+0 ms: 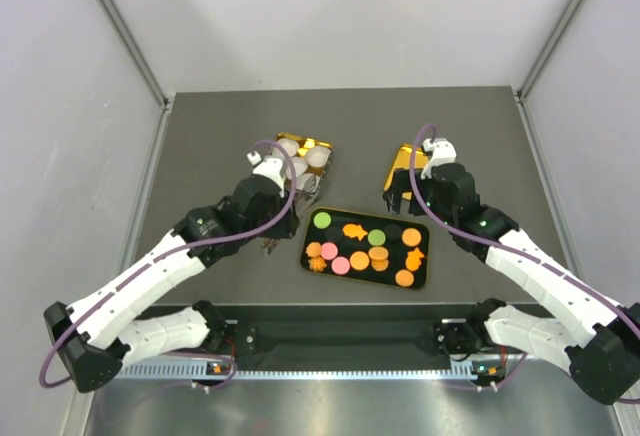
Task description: Pack the cookies
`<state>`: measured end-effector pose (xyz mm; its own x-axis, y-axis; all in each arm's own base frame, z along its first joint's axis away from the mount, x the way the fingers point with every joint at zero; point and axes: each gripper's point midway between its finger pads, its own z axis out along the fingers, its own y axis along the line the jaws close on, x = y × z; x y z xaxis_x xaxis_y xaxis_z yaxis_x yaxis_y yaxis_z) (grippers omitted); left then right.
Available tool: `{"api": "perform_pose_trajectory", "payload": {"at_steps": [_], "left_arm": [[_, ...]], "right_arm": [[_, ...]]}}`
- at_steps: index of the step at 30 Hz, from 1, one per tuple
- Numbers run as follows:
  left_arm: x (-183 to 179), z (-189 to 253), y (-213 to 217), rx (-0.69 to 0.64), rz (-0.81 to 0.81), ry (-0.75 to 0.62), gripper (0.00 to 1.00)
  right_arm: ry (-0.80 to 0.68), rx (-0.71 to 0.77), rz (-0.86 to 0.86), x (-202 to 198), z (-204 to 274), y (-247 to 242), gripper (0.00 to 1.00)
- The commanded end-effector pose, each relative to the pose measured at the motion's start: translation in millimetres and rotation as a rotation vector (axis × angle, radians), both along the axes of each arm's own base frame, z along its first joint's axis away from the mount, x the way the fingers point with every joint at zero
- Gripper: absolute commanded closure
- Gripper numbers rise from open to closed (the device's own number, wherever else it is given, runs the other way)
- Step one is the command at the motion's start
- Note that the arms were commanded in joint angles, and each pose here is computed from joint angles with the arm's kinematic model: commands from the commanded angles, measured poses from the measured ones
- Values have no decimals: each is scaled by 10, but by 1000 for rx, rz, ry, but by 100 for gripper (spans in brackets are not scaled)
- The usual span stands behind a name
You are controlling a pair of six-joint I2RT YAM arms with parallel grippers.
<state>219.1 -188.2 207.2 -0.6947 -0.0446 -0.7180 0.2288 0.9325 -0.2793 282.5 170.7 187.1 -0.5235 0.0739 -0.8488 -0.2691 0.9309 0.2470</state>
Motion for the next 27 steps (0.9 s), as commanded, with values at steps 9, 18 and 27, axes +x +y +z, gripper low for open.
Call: {"api": "perform_pose_trajectory", "payload": {"at_steps": [9,18,27], "left_arm": [[-582,-126,-227,56,-171,107,54],[-631,-288,-320,78,-207,136,51],[-569,-499,-403,120,-212,159,50]], "right_arm": [[-53,-4,-28,101,166,-42,0],[-43,-18,-30,111,114,-48,0],[-43,-20,-29,95,112,-62,0]]}}
